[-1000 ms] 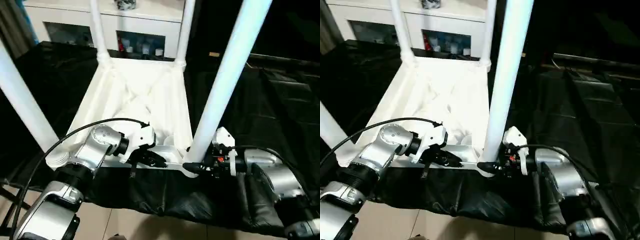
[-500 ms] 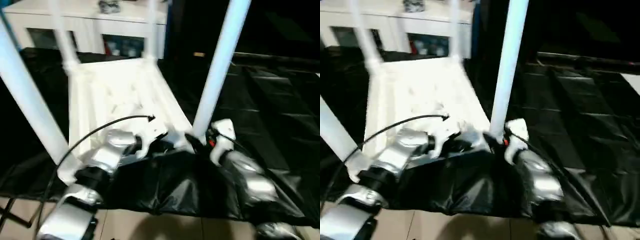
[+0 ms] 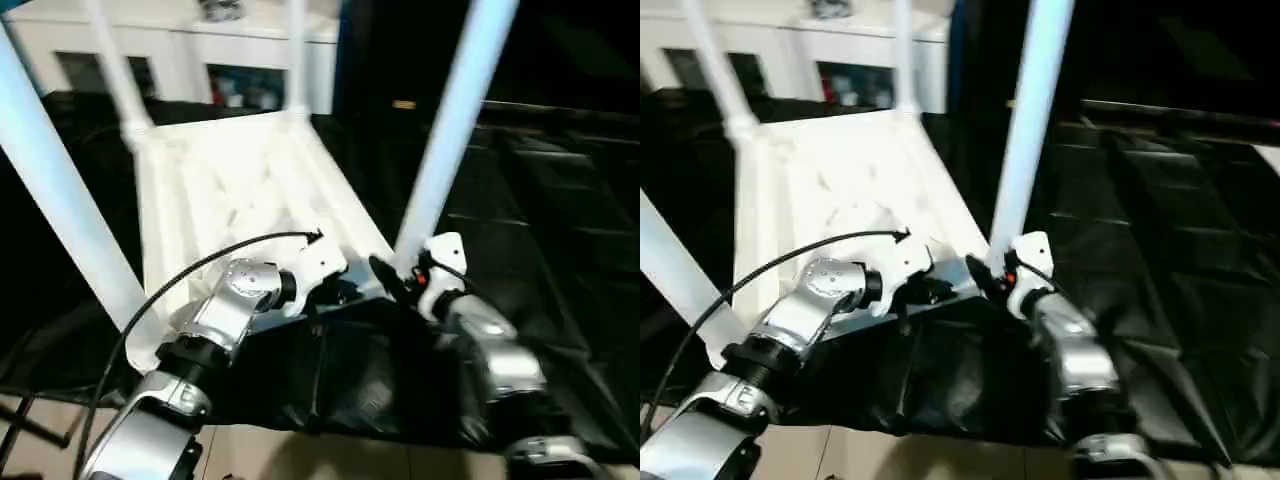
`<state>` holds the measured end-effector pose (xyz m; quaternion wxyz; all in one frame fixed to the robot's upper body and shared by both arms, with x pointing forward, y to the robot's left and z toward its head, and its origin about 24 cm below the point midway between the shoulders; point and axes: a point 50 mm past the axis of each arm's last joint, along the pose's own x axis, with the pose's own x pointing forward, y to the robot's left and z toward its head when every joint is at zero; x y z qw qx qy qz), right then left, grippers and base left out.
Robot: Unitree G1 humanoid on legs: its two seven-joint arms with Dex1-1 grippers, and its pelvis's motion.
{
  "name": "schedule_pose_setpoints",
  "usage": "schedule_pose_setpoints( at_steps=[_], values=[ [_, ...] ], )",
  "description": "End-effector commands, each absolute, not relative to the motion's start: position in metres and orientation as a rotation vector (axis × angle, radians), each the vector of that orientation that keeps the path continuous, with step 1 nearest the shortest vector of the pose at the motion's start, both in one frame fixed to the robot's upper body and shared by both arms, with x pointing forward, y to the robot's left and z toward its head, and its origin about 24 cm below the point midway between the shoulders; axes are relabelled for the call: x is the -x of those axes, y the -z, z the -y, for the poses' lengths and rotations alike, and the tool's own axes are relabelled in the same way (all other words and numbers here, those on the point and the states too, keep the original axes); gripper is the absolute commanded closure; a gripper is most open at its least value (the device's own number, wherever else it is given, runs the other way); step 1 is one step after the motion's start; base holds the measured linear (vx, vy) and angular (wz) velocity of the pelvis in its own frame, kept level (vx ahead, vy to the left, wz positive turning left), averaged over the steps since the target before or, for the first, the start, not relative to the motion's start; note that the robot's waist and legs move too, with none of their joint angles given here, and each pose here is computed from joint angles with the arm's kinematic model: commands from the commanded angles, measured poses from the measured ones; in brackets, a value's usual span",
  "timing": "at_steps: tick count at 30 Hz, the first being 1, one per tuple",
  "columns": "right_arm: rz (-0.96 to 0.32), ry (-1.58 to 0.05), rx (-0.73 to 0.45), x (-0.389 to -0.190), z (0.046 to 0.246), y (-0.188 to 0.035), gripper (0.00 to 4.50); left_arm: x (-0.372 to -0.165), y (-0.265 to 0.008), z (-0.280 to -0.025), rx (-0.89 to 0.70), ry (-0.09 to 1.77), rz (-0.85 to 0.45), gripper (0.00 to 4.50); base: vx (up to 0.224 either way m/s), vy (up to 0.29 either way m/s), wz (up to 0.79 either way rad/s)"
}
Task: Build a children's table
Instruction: Rotate leg to tighten
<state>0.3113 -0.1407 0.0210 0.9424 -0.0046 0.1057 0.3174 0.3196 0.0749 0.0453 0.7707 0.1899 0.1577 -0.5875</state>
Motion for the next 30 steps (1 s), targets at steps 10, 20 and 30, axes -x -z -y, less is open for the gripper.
schedule_pose_setpoints(
  at_steps=[10,20,30],
  values=[
    [-0.282,-1.164,0.121,-0.285,0.149,-0.034,0.91,-0.305,-0.04,-0.09,-0.513,1.514,-0.415,4.5,0.0,0.0,0.0],
    [-0.331,-1.28,0.12,-0.283,0.154,-0.04,1.65,-0.303,-0.043,-0.101,-0.525,1.568,-0.428,4.5,0.0,0.0,0.0],
    [-0.332,-1.277,0.064,-0.276,0.149,-0.035,1.86,-0.302,-0.042,-0.104,-0.512,1.571,-0.436,4.5,0.0,0.0,0.0]
  ],
)
